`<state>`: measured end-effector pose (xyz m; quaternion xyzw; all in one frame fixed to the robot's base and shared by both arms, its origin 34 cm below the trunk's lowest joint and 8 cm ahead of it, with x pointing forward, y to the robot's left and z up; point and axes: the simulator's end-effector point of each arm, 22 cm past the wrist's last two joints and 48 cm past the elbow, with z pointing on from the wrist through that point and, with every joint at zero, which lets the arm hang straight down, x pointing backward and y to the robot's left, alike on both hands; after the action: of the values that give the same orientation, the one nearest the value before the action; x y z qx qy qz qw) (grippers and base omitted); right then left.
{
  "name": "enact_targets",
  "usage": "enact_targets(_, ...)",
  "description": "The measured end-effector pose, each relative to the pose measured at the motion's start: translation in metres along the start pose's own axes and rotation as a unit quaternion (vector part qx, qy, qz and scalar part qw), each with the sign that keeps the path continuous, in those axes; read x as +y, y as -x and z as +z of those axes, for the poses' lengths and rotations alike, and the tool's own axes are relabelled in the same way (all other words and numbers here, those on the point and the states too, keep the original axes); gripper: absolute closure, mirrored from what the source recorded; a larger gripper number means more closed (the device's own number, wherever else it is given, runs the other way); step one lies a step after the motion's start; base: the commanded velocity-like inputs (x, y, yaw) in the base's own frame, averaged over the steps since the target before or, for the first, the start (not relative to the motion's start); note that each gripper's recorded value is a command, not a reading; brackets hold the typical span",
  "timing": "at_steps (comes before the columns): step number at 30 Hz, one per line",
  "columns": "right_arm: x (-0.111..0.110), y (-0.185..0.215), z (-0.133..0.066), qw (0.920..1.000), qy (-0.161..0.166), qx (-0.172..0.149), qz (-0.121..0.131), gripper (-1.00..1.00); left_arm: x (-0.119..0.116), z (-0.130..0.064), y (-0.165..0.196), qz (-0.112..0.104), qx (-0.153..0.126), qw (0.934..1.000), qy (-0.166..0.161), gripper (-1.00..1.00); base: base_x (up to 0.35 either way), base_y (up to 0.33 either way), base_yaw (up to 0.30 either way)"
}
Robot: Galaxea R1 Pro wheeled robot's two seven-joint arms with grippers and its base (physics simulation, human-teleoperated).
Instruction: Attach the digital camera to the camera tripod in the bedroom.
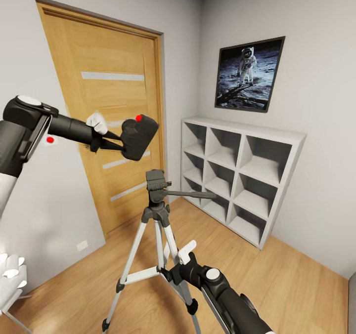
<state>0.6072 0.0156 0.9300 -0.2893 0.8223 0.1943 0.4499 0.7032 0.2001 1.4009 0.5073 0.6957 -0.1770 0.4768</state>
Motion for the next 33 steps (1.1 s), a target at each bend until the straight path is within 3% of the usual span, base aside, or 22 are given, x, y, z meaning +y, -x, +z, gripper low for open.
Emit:
enact_targets(6, -0.002, 0.000, 0.000, 1.0000, -0.003, 0.000, 0.001, -1.00, 0.003, -0.004, 0.018, 0.013, 0.013, 0.9998, -0.005, 1.00, 0.000, 0.000, 0.000)
enact_targets(17, -0.003, 0.000, 0.000, 1.0000, -0.004, 0.000, 0.002, -1.00, 0.001, 0.004, 0.013, -0.014, 0.044, 0.9988, -0.019, 1.00, 0.000, 0.000, 0.000)
enact_targets(33, -0.003, 0.000, 0.000, 1.0000, -0.005, 0.000, 0.002, -1.00, -0.020, 0.014, 0.025, 0.005, 0.109, 0.9917, -0.067, 1.00, 0.000, 0.000, 0.000)
